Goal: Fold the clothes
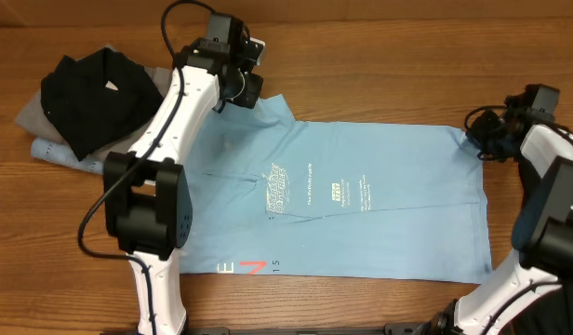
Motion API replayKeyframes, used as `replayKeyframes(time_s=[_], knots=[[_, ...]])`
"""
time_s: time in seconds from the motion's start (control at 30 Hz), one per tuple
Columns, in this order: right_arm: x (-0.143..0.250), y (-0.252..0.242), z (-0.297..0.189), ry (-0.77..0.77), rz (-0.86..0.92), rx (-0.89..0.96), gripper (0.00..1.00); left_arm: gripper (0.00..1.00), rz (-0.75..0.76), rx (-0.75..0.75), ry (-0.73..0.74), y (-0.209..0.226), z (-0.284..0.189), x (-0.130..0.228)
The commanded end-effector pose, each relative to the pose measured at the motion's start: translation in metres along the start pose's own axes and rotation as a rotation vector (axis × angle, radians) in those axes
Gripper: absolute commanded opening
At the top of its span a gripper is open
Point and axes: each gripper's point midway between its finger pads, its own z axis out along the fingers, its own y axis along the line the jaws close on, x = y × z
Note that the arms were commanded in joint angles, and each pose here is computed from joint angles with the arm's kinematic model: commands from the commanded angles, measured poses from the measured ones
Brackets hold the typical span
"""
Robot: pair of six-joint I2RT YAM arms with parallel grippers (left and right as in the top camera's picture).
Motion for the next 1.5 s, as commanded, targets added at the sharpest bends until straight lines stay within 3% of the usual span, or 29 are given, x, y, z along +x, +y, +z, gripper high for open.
replayKeyframes(time_s=[0.0, 0.3, 0.6, 1.1, 1.23, 1.47], knots=[[-0.028, 0.031, -0.061, -0.119, -0.023, -0.066, 0.04, 0.04, -0.022, -0.071, -0.077, 0.012, -0.056, -0.014], [-0.001, 0.025, -0.101, -0.043, 0.055, -0.029, 0.04, 0.04, -0.040, -0.123, 0.119, 0.019, -0.076, 0.038], [0.008, -0.032, -0.129, 0.006, 0.290, 0.016, 0.04, 0.04, -0.086, -0.179, 0.329, 0.037, -0.090, 0.090], [0.056, -0.051, -0.142, 0.175, 0.312, 0.118, 0.04, 0.04, -0.153, -0.121, 0.669, 0.039, -0.132, 0.168], [0.074, -0.052, -0.153, 0.234, 0.313, 0.145, 0.04, 0.04, -0.178, -0.043, 0.684, 0.024, -0.135, 0.173], [0.097, -0.068, -0.172, 0.291, 0.320, 0.278, 0.04, 0.04, -0.174, -0.034, 0.705, 0.018, -0.144, 0.188]])
